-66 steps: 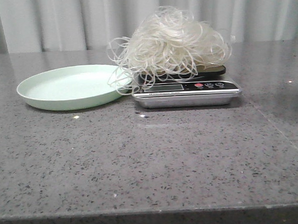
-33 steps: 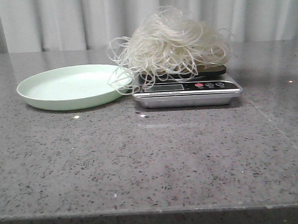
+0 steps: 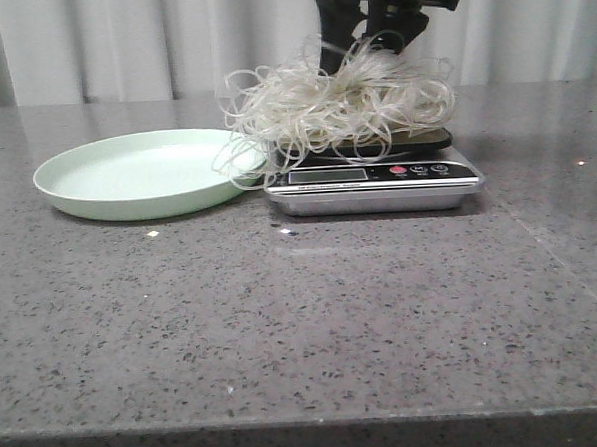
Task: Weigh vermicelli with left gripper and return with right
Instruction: 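Lower the right gripper onto the vermicelli and close it, then lift the vermicelli off the scale and carry it over the green plate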
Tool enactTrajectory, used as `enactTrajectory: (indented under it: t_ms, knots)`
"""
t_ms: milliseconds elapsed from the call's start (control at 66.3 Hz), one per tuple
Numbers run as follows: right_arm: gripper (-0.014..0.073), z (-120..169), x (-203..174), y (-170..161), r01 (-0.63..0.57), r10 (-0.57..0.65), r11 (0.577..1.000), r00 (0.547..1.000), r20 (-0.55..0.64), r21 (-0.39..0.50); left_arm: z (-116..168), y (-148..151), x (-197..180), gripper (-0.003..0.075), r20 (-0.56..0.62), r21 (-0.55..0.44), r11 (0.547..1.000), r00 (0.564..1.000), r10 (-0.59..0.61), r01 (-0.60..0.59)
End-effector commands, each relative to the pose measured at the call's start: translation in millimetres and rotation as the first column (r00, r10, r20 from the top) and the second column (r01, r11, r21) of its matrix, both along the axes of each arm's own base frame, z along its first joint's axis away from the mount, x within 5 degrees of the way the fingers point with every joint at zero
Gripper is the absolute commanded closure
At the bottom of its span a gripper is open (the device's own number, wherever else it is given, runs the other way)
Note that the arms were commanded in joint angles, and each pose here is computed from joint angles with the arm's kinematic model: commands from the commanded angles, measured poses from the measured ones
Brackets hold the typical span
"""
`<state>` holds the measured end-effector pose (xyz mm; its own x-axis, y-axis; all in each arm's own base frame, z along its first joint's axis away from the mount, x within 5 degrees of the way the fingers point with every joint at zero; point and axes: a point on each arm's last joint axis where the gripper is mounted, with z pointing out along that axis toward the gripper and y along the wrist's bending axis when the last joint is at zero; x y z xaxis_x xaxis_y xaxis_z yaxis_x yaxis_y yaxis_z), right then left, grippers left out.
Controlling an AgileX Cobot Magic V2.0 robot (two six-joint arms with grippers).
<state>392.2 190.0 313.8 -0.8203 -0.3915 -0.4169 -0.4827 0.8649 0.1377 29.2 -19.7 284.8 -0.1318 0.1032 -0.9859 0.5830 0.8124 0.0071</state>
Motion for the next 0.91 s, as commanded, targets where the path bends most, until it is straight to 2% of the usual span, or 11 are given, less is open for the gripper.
enactTrajectory:
  t_ms: [0, 121, 226, 332, 483, 649, 890]
  knots:
    - [0.0421, 17.4, -15.2, -3.9, -0.042, 0.041, 0.999, 0.995, -0.092, -0.012, 15.1, -0.5, 0.0, 0.0594, 0.072, -0.061, 0.998, 0.997, -0.001, 0.005]
    - [0.0461, 48.9, -18.4, -1.2, -0.050, 0.051, 0.997, 0.999, -0.013, 0.066, 15.1, -0.5, 0.0, 0.0594, 0.072, -0.061, 0.998, 0.997, -0.001, 0.005]
    - [0.0460, 79.6, -24.3, 2.1, -0.073, 0.064, 0.986, 0.996, 0.061, 0.152, 15.1, -0.5, 0.0, 0.0594, 0.072, -0.061, 0.998, 0.997, -0.001, 0.005]
    - [0.0460, 110.0, -32.9, 8.8, -0.120, 0.089, 0.957, 0.988, 0.126, 0.263, 15.1, -0.5, 0.0, 0.0594, 0.072, -0.061, 0.998, 0.997, -0.001, 0.005]
    - [0.0460, 133.0, -42.3, 21.6, -0.178, 0.112, 0.912, 0.975, 0.192, 0.370, 15.1, -0.5, 0.0, 0.0594, 0.071, -0.061, 0.998, 0.997, -0.001, 0.005]
    - [0.0457, 128.9, -41.6, 48.8, -0.213, 0.117, 0.889, 0.961, 0.249, 0.405, 14.9, -0.5, 0.0, 0.0594, 0.070, -0.060, 0.998, 0.998, -0.001, 0.005]
    - [0.0452, 87.7, -24.7, 100.0, -0.230, 0.123, 0.870, 0.958, 0.259, 0.436, 14.9, -0.5, 0.0, 0.0594, 0.070, -0.060, 0.998, 0.998, -0.001, 0.005]
